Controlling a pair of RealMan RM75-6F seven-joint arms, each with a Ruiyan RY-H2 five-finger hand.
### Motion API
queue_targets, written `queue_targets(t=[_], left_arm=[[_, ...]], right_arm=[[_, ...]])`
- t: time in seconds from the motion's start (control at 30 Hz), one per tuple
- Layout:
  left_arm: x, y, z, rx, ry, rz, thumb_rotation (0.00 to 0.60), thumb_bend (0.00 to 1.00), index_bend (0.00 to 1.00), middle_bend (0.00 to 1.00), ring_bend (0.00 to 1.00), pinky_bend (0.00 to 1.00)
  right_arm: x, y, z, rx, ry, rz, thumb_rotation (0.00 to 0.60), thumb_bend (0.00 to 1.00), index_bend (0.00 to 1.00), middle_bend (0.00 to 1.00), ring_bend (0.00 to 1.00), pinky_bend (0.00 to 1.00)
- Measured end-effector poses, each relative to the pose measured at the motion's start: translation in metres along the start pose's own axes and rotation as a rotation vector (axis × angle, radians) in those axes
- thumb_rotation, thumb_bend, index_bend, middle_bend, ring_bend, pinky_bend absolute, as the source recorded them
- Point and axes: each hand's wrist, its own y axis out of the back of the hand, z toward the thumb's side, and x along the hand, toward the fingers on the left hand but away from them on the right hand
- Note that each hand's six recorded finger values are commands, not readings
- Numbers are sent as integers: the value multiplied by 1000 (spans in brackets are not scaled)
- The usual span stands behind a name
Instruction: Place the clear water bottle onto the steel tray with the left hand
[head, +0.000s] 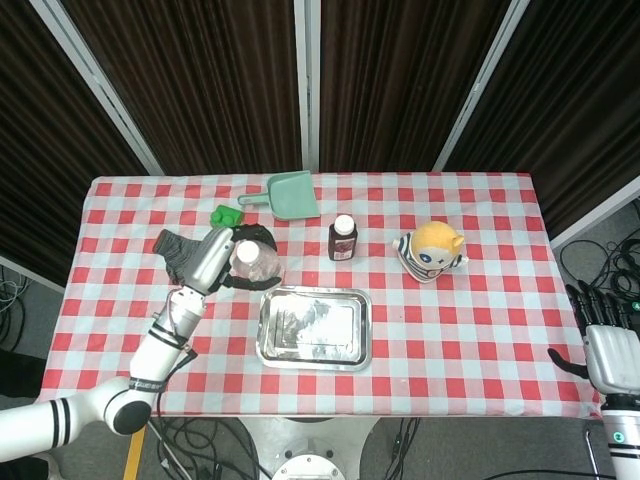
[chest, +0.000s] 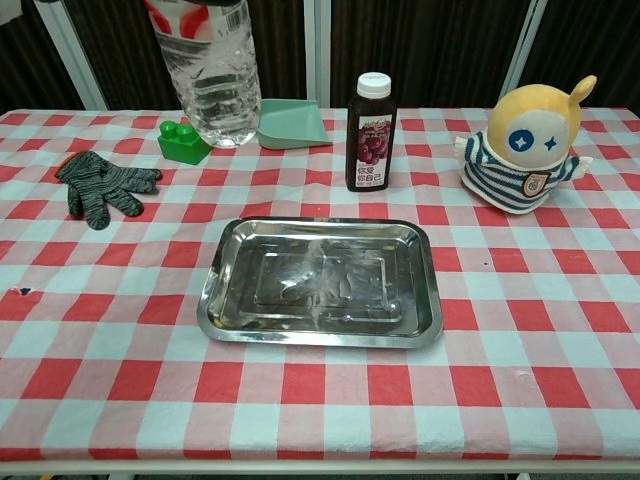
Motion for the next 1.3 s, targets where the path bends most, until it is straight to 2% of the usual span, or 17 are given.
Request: queue_targets(t=[0.07, 0.17, 0.2, 0.3, 0.37, 0.4, 0.6, 0.67, 0.9, 0.97, 1.13, 1.3], left_arm=[[-2, 10, -11, 23, 30, 19, 600, 284, 641, 716, 584, 617], [-10, 43, -40, 90, 114, 73, 600, 284, 641, 716, 584, 617], [-14, 60, -54, 120, 154, 100, 600, 284, 641, 716, 584, 617], [-21, 88, -79, 139, 232, 150, 600, 284, 641, 716, 584, 617], [-20, 85, -78, 123, 233, 144, 600, 285, 641, 716, 584, 617], [-17, 76, -72, 106, 216, 125, 600, 289, 641, 716, 584, 617], [-8, 7, -13, -9, 55, -1, 600, 299, 640, 716, 584, 618], [-9, 6, -12, -5, 51, 6, 600, 302, 640, 716, 584, 618], [-22, 65, -71, 88, 230, 121, 600, 304, 640, 716, 584, 618], [-19, 60, -67, 79, 218, 107, 600, 304, 639, 716, 584, 618], [-15, 23, -25, 23, 98, 26, 600, 304, 639, 716, 584, 618], [-20, 21, -31, -3, 133, 35, 600, 304, 638, 716, 584, 617]], right_arm=[[0, 1, -1, -4, -1, -2, 600, 101, 7, 5, 0, 0], [0, 1, -1, -7, 1, -1, 600, 101, 6, 5, 0, 0], [0, 1, -1, -5, 4, 1, 600, 101, 7, 4, 0, 0], [0, -1, 0, -1, 9, 8, 600, 101, 7, 5, 0, 0], [0, -2, 1, 2, 9, 9, 600, 101, 7, 5, 0, 0], [0, -2, 1, 5, 9, 9, 600, 101, 7, 5, 0, 0], [0, -4, 0, 7, 2, 11, 600, 101, 7, 5, 0, 0], [0, -4, 0, 5, 6, 13, 600, 101, 7, 5, 0, 0], [0, -8, -1, 10, 8, 28, 600, 101, 7, 5, 0, 0], [0, -9, 0, 14, 9, 29, 600, 101, 7, 5, 0, 0], [0, -5, 0, 8, 5, 14, 600, 101, 7, 6, 0, 0], [0, -9, 1, 13, 9, 31, 600, 101, 7, 6, 0, 0]])
